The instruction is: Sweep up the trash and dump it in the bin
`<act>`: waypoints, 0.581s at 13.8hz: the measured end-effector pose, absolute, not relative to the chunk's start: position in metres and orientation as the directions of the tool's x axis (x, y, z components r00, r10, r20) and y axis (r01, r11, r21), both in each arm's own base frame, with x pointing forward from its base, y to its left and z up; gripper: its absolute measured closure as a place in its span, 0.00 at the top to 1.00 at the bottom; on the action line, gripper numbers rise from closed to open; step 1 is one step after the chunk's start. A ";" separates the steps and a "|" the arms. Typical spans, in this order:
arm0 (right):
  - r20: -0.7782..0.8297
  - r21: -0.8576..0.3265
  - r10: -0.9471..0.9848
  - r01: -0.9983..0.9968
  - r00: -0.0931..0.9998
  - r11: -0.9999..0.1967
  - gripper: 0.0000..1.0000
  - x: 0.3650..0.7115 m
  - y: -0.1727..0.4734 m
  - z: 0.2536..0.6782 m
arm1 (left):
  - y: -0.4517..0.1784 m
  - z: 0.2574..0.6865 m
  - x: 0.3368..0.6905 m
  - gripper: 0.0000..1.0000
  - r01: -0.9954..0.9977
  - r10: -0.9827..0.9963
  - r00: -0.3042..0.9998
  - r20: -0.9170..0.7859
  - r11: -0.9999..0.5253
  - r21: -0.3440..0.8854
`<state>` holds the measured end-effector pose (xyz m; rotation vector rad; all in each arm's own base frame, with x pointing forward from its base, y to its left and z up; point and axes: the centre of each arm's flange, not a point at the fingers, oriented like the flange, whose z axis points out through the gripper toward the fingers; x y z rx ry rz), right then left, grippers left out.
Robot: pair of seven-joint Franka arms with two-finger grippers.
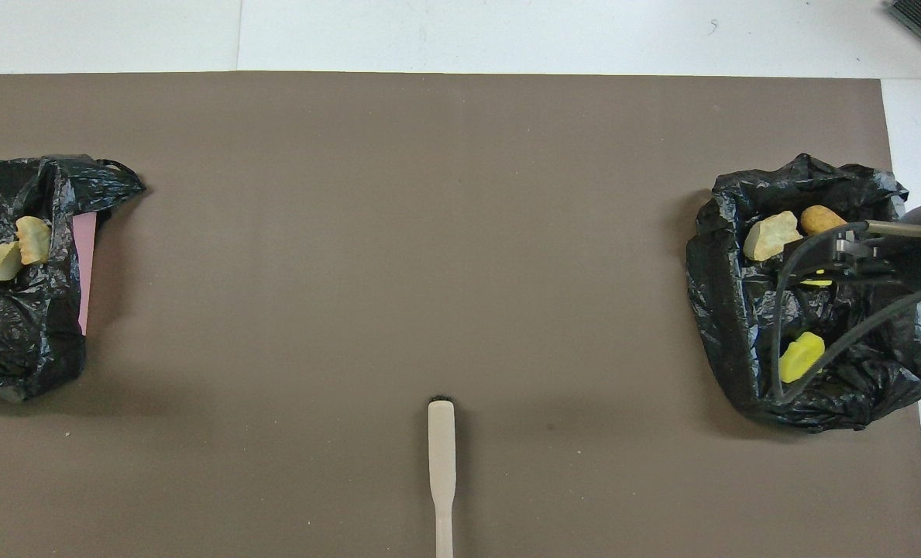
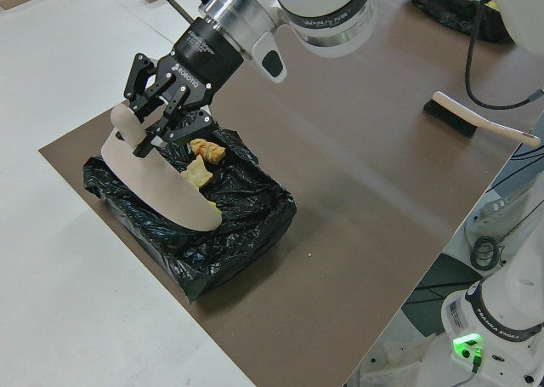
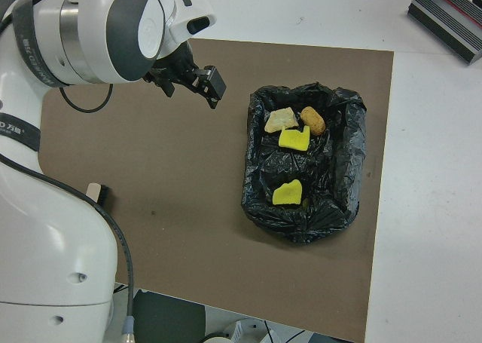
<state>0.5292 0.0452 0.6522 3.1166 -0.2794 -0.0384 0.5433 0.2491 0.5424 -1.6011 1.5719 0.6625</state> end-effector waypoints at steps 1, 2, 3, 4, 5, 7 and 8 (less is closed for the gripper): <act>-0.023 0.014 -0.178 -0.178 0.984 -0.984 1.00 0.529 0.045 0.652 | 0.267 0.539 0.539 0.30 -0.984 -0.574 0.070 -0.816 0.095 -0.152; -0.023 0.014 -0.178 -0.178 0.984 -0.984 1.00 0.529 0.045 0.652 | 0.281 0.537 0.535 0.30 -0.985 -0.555 0.042 -0.831 0.116 -0.127; -0.023 0.014 -0.178 -0.178 0.984 -0.984 1.00 0.529 0.045 0.652 | 0.287 0.538 0.533 0.30 -0.986 -0.518 0.013 -0.855 0.137 -0.097; -0.023 0.014 -0.178 -0.178 0.984 -0.984 1.00 0.529 0.045 0.652 | 0.287 0.540 0.533 0.30 -0.985 -0.476 -0.017 -0.880 0.161 -0.068; -0.023 0.014 -0.178 -0.178 0.984 -0.984 1.00 0.529 0.045 0.652 | 0.285 0.542 0.535 0.30 -0.982 -0.439 -0.042 -0.898 0.182 -0.043; -0.023 0.014 -0.178 -0.178 0.984 -0.984 1.00 0.529 0.045 0.652 | 0.281 0.546 0.536 0.30 -0.983 -0.401 -0.059 -0.914 0.184 -0.018; -0.023 0.014 -0.178 -0.178 0.984 -0.984 1.00 0.529 0.045 0.652 | 0.278 0.549 0.535 0.30 -0.985 -0.389 -0.062 -0.919 0.174 -0.008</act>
